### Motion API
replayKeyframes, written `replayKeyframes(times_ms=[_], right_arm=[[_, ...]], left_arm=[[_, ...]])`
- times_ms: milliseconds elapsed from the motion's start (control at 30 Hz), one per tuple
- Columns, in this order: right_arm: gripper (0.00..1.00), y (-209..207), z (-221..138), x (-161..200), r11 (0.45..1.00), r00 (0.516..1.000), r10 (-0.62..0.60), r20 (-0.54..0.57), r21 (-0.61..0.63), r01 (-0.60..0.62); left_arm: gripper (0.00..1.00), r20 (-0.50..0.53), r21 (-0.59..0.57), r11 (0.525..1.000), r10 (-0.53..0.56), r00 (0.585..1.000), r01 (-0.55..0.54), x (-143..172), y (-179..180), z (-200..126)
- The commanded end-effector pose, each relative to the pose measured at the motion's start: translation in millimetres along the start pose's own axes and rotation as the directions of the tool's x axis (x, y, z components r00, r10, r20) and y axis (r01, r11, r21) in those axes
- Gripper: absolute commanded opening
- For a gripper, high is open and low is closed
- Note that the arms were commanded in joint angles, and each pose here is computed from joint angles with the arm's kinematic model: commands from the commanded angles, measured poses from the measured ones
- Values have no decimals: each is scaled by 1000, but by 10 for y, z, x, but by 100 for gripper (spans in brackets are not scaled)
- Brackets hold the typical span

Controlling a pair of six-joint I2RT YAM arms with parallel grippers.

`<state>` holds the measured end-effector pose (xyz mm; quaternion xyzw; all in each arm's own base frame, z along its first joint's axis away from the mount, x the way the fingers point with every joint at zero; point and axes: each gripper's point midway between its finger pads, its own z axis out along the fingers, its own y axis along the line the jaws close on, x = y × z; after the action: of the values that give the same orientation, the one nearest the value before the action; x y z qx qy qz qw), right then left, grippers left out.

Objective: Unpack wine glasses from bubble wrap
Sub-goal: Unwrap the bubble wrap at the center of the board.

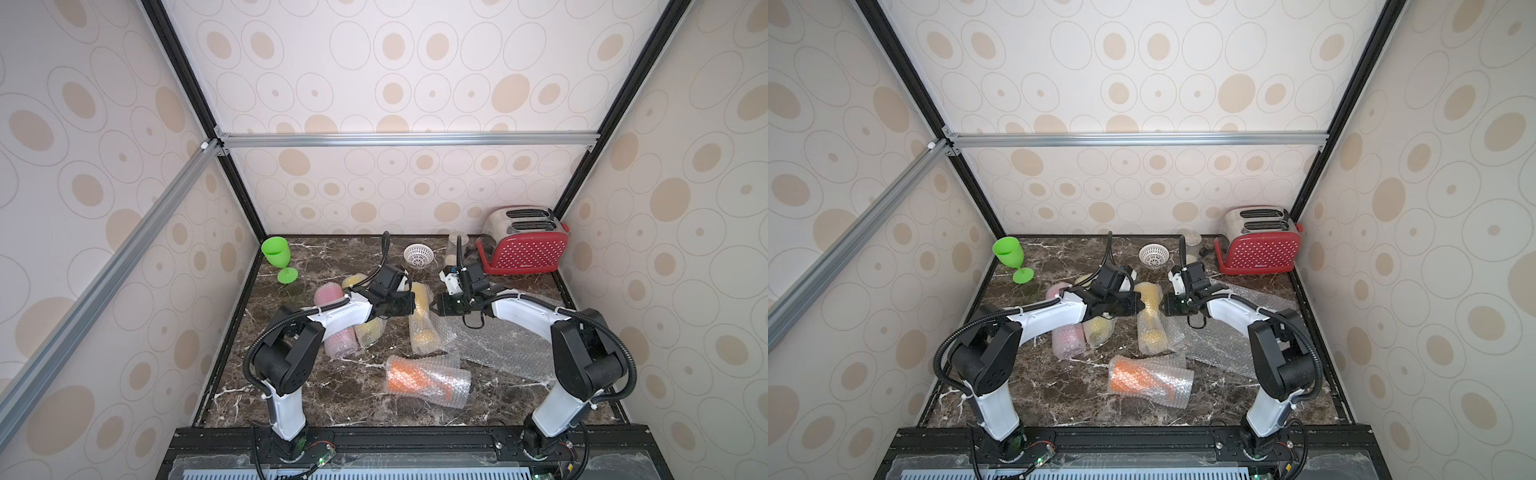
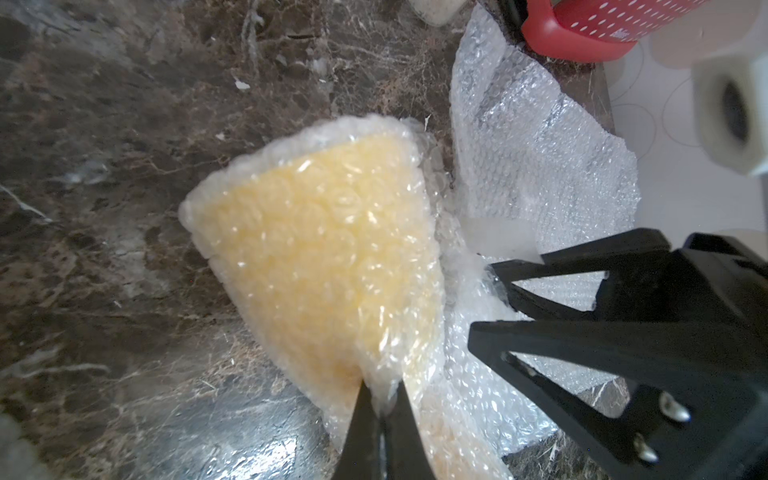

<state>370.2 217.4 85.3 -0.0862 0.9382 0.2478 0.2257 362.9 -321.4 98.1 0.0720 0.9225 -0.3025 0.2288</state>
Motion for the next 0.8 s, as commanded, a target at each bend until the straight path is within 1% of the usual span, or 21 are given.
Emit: replayKeyframes(times_ms=[0, 233, 400, 500, 567, 667, 700, 767], right_arm=[[42, -69, 78, 27, 1000, 1000, 13, -2, 14, -13], [32, -89, 151, 74, 1000, 1000, 23, -17, 9, -23], [20, -80, 160, 95, 1000, 999, 30, -14, -3, -30], [13, -37, 168, 97, 999, 999, 31, -8, -33, -32], [11, -5, 177, 95, 998, 999, 34, -8, -53, -35], [4, 60, 182, 66, 995, 999, 43, 5, -94, -43], [3, 96, 172, 43, 993, 999, 43, 14, -112, -41], [2, 178, 145, -17, 988, 998, 44, 38, -151, -37]], left_arm=[[0, 5, 2, 1000, 26, 1000, -26, -15, -48, -4], [0, 16, 7, 1000, 25, 1000, -25, -21, -56, -27], [0, 21, 6, 1000, 23, 1000, -23, -38, -41, -27], [0, 23, -1, 1000, 21, 1000, -21, -45, -7, -40], [0, 29, -7, 1000, 18, 999, -18, -63, 27, -61], [0, 34, -13, 1000, 16, 999, -15, -75, 76, -94], [0, 33, -15, 1000, 14, 999, -13, -71, 89, -104], [8, 32, -22, 1000, 3, 999, -3, -79, 133, -128]])
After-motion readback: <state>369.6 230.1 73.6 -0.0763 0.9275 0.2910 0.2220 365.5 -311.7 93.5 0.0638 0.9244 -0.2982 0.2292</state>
